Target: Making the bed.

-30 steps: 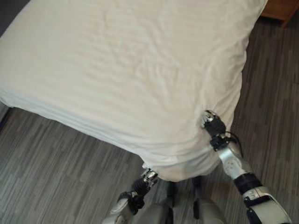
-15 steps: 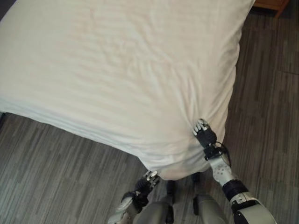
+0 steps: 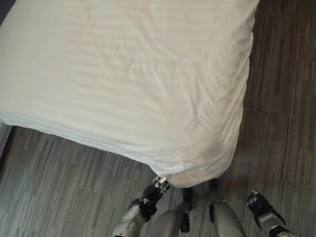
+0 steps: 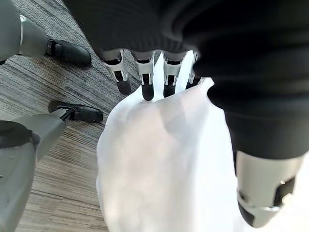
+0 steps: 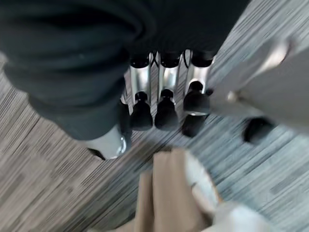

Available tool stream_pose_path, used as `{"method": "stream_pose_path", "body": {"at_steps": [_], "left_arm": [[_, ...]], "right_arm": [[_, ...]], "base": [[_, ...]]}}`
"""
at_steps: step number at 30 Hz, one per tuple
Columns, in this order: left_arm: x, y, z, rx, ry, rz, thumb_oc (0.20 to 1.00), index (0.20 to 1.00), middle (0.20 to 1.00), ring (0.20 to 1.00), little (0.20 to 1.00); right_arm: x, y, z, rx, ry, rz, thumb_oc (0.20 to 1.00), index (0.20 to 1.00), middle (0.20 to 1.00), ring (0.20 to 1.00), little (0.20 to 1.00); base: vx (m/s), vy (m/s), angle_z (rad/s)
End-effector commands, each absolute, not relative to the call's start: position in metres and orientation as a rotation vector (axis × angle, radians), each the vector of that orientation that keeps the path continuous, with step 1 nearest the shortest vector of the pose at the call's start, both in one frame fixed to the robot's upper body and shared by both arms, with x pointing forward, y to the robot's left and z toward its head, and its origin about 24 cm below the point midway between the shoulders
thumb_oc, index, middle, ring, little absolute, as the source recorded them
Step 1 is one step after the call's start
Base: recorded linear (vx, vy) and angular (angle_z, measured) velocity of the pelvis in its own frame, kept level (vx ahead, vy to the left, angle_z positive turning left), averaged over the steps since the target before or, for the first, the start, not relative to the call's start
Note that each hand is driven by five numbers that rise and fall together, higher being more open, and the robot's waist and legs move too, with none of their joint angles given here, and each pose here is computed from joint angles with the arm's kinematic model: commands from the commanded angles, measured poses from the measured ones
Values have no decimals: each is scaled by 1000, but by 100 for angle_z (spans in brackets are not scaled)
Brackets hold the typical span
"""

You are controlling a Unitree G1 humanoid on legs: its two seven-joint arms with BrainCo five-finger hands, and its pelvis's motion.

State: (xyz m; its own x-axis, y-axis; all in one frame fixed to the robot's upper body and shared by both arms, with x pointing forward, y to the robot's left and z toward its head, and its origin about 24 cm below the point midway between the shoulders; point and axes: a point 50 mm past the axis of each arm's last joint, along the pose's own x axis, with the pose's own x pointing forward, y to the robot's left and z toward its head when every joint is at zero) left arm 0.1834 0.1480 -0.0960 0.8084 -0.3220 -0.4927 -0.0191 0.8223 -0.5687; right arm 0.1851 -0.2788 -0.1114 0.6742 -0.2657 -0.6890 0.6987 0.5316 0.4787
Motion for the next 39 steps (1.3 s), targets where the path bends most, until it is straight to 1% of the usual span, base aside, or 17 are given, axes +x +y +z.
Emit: {"method": "stream_pose_path", "body": {"at_steps": [1, 2, 3, 4, 6, 7, 8, 12, 14, 15, 16, 17, 24, 30, 33, 34, 39], "left_arm": [[180, 157, -91, -593, 574, -174, 1000, 1000, 1000, 1000, 1000], [178, 161, -90, -585, 569, -169, 1000, 1000, 1000, 1000, 1000], [173, 171, -86, -554, 558, -178, 1000, 1000, 1000, 1000, 1000], [173, 171, -86, -554, 558, -177, 1000, 1000, 1000, 1000, 1000], [168, 175, -88, -525, 567, -188, 1000, 1000, 1000, 1000, 1000], [168, 173, -88, -521, 566, -204, 1000, 1000, 1000, 1000, 1000], [164, 176, -87, -471, 558, -219, 1000, 1000, 1000, 1000, 1000], [162, 173, -85, -476, 549, -239, 1000, 1000, 1000, 1000, 1000], [161, 169, -86, -471, 562, -258, 1000, 1000, 1000, 1000, 1000], [165, 166, -85, -468, 555, -261, 1000, 1000, 1000, 1000, 1000], [165, 166, -85, -468, 554, -260, 1000, 1000, 1000, 1000, 1000], [168, 162, -84, -481, 544, -264, 1000, 1000, 1000, 1000, 1000], [177, 154, -83, -508, 537, -268, 1000, 1000, 1000, 1000, 1000], [168, 159, -93, -518, 597, -239, 1000, 1000, 1000, 1000, 1000], [144, 172, -113, -510, 699, -139, 1000, 1000, 1000, 1000, 1000], [134, 175, -121, -502, 744, -113, 1000, 1000, 1000, 1000, 1000], [123, 177, -131, -515, 798, -56, 1000, 1000, 1000, 1000, 1000]], "right_arm": [[229, -296, -59, 843, 229, -544, 200, 200, 200, 200, 200], [243, -290, -37, 789, 151, -439, 200, 200, 200, 200, 200], [259, -254, 35, 547, -46, -13, 200, 200, 200, 200, 200], [259, -254, 35, 547, -46, -13, 200, 200, 200, 200, 200], [254, -218, 94, 408, -233, 322, 200, 200, 200, 200, 200], [250, -209, 100, 433, -256, 373, 200, 200, 200, 200, 200], [238, -179, 129, 199, -315, 622, 200, 200, 200, 200, 200], [235, -166, 130, 132, -291, 693, 200, 200, 200, 200, 200], [239, -145, 108, 242, -197, 751, 200, 200, 200, 200, 200], [240, -122, 85, 281, -76, 835, 200, 200, 200, 200, 200], [240, -121, 85, 281, -77, 836, 200, 200, 200, 200, 200], [238, -104, 68, 323, 13, 899, 200, 200, 200, 200, 200], [236, -67, 17, 386, 274, 961, 200, 200, 200, 200, 200], [244, -30, 27, 377, 256, 1067, 200, 200, 200, 200, 200], [243, -15, 31, 379, 255, 1112, 200, 200, 200, 200, 200], [243, -14, 32, 371, 247, 1113, 200, 200, 200, 200, 200], [248, -20, 33, 374, 235, 1065, 200, 200, 200, 200, 200]], "base": [[-30, -8, -6], [-61, -18, -12], [-61, -12, -10], [-43, -16, -7], [-15, -10, -8], [1, -10, -6], [0, 0, 0], [0, 0, 0], [0, 0, 0], [0, 0, 0], [0, 0, 0], [0, 0, 0], [-20, 3, 6], [-8, 1, 2], [9, 0, -9], [22, -6, -9], [1, -20, 23]]}}
